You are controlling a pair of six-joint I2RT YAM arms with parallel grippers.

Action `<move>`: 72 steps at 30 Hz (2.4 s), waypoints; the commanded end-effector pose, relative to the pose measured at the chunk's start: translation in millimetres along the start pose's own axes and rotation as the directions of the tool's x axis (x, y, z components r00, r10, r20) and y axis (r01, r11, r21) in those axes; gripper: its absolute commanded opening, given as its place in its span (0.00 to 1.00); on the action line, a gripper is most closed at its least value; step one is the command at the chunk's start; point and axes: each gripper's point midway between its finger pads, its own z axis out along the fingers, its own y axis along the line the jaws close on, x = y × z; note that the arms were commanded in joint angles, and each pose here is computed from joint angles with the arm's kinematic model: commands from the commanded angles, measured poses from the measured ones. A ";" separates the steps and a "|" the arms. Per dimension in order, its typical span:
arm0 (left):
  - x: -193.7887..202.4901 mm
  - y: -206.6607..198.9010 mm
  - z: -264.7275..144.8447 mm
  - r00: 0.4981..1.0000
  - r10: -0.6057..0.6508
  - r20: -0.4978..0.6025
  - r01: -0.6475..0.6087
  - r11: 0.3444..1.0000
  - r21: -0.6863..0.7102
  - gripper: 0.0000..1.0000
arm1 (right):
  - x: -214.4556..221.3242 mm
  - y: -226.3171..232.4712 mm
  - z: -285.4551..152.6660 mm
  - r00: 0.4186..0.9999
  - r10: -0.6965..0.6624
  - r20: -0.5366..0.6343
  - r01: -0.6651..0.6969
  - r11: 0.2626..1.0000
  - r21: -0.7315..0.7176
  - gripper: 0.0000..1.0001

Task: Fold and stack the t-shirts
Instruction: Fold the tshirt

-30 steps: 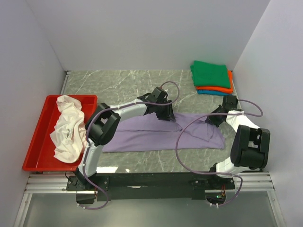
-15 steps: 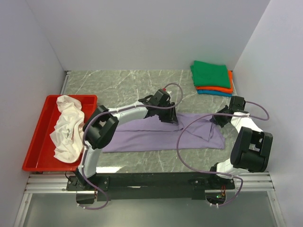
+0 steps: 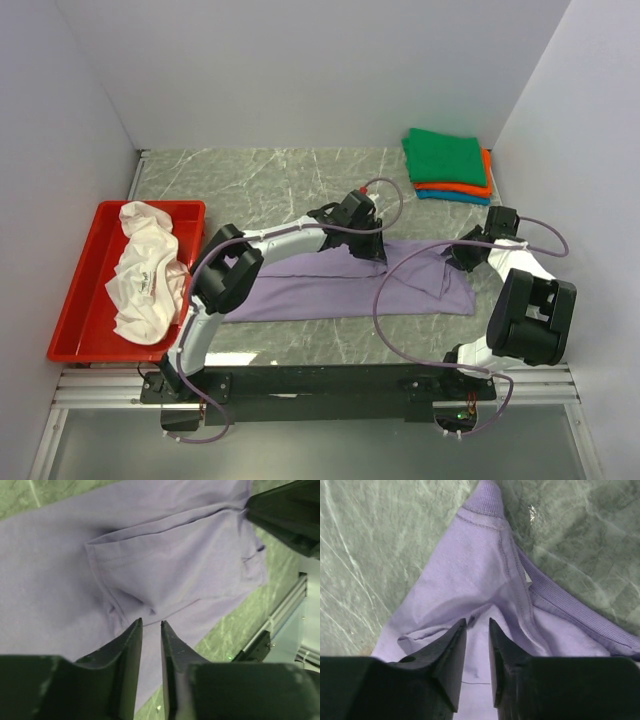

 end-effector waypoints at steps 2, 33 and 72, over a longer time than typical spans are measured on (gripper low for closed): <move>2.0 -0.7 10.7 0.999 0.039 0.008 -0.039 0.999 -0.004 0.25 | -23.6 22.2 -18.8 0.997 -0.017 0.076 0.021 0.998 -0.056 0.38; 22.5 42.3 20.5 1.000 0.017 -0.013 -0.019 0.982 -0.186 0.01 | 55.6 -57.2 2.8 1.000 0.013 -0.009 -0.012 0.992 0.124 0.46; 11.1 22.9 26.5 0.999 0.038 0.025 -0.034 0.989 -0.143 0.01 | 16.6 -35.0 21.6 1.000 0.012 -0.024 -0.010 0.996 0.083 0.45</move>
